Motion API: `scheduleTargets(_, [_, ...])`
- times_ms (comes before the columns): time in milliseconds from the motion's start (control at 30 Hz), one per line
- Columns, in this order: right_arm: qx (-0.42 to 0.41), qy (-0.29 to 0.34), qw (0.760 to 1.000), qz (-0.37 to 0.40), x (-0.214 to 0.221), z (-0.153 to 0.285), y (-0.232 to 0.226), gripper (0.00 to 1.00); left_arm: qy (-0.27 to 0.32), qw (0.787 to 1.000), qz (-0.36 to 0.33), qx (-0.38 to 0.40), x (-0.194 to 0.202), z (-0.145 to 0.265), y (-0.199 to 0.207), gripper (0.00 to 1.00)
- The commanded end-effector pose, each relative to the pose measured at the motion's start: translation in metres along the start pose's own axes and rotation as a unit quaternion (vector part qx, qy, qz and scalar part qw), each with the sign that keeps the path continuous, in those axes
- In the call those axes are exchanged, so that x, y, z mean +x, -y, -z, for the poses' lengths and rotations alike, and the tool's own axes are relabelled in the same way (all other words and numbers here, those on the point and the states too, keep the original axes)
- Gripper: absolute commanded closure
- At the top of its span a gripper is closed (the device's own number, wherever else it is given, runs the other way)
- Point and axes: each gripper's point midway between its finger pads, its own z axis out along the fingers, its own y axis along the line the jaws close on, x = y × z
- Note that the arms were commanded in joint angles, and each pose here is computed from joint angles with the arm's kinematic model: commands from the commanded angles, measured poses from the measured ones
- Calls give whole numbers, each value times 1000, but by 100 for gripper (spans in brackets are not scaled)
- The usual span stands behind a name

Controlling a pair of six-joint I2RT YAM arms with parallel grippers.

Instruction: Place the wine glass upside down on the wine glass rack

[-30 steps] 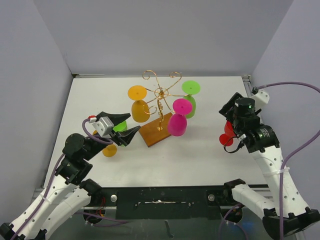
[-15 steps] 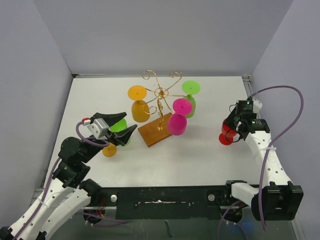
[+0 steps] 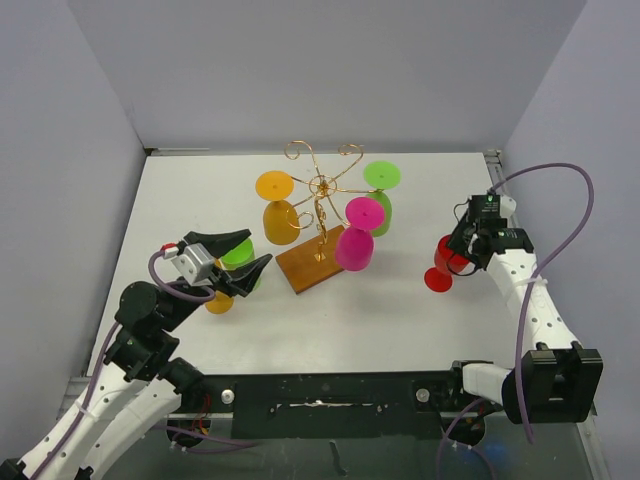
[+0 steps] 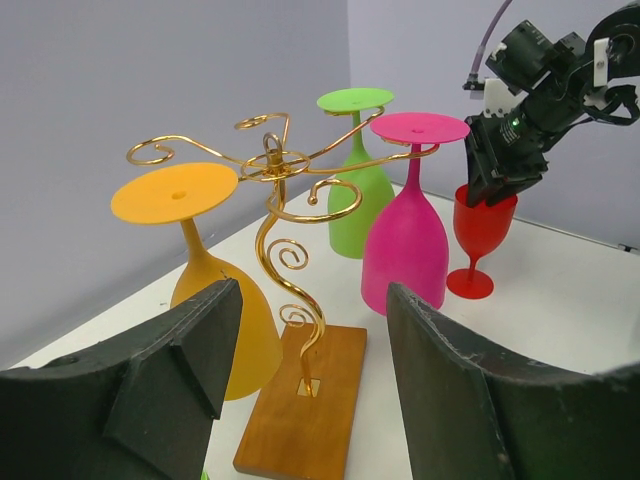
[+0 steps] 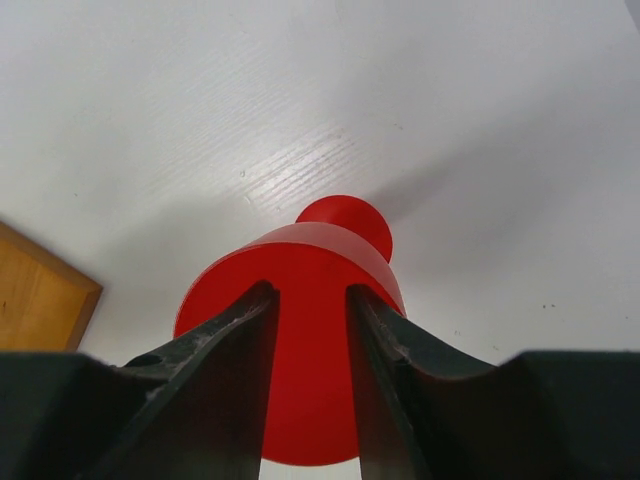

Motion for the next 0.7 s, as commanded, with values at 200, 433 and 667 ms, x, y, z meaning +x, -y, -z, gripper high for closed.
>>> scheduleTargets(200, [-51, 46, 998, -8, -39, 40, -21, 59, 31, 999, -14, -6, -18, 3, -2, 42])
scheduleTargets(433, [-76, 32, 997, 8, -34, 37, -37, 55, 34, 999, -15, -8, -19, 3, -3, 42])
scheduleTargets(667, [-77, 10, 996, 34, -21, 24, -49, 55, 34, 999, -13, -12, -19, 3, -4, 42])
